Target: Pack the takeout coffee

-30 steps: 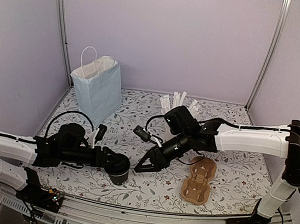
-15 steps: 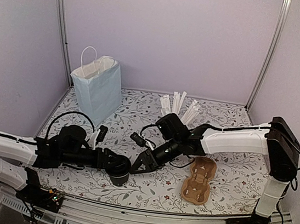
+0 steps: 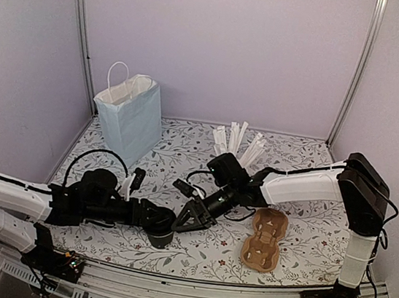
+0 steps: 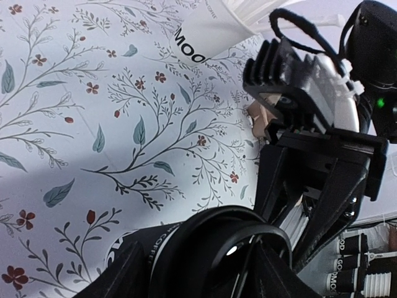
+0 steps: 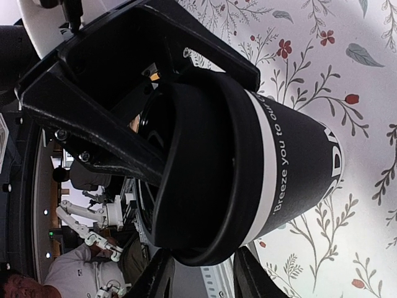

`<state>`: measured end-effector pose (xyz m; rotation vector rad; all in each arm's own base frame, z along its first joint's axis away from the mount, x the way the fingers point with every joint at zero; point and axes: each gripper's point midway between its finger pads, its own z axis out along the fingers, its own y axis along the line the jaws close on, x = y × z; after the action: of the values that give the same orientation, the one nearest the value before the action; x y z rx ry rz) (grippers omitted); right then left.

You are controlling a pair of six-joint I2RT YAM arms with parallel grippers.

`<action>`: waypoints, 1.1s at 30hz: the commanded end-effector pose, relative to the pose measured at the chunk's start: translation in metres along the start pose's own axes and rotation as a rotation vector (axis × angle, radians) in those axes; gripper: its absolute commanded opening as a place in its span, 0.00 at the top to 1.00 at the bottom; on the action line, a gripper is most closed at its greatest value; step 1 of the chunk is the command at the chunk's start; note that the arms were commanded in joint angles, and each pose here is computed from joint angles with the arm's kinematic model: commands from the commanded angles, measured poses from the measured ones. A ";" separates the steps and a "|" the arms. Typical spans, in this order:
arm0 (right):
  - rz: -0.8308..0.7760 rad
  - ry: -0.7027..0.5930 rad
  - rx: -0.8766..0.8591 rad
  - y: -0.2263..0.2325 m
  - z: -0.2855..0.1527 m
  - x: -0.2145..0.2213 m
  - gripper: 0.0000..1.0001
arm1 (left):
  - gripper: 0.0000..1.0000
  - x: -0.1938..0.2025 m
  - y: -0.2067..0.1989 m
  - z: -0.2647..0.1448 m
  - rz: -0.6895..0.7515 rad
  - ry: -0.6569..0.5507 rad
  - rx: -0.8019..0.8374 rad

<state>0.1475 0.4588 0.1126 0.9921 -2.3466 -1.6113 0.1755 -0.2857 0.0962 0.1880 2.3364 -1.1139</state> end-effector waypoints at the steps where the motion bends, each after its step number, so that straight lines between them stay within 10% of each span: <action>1: 0.026 -0.041 0.003 -0.012 0.001 -0.014 0.65 | 0.42 0.074 0.048 0.000 -0.026 0.254 -0.156; 16: 0.373 0.044 0.316 -0.146 0.016 0.041 0.98 | 0.42 0.091 0.045 0.014 -0.029 0.306 -0.139; 33: -0.172 -0.033 0.112 0.002 -0.004 -0.008 0.61 | 0.25 0.012 -0.027 -0.005 0.203 0.033 0.031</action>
<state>0.1383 0.4599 0.1084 1.0633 -2.3242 -1.5400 0.1726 -0.2948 0.1066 0.2798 2.2593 -1.0781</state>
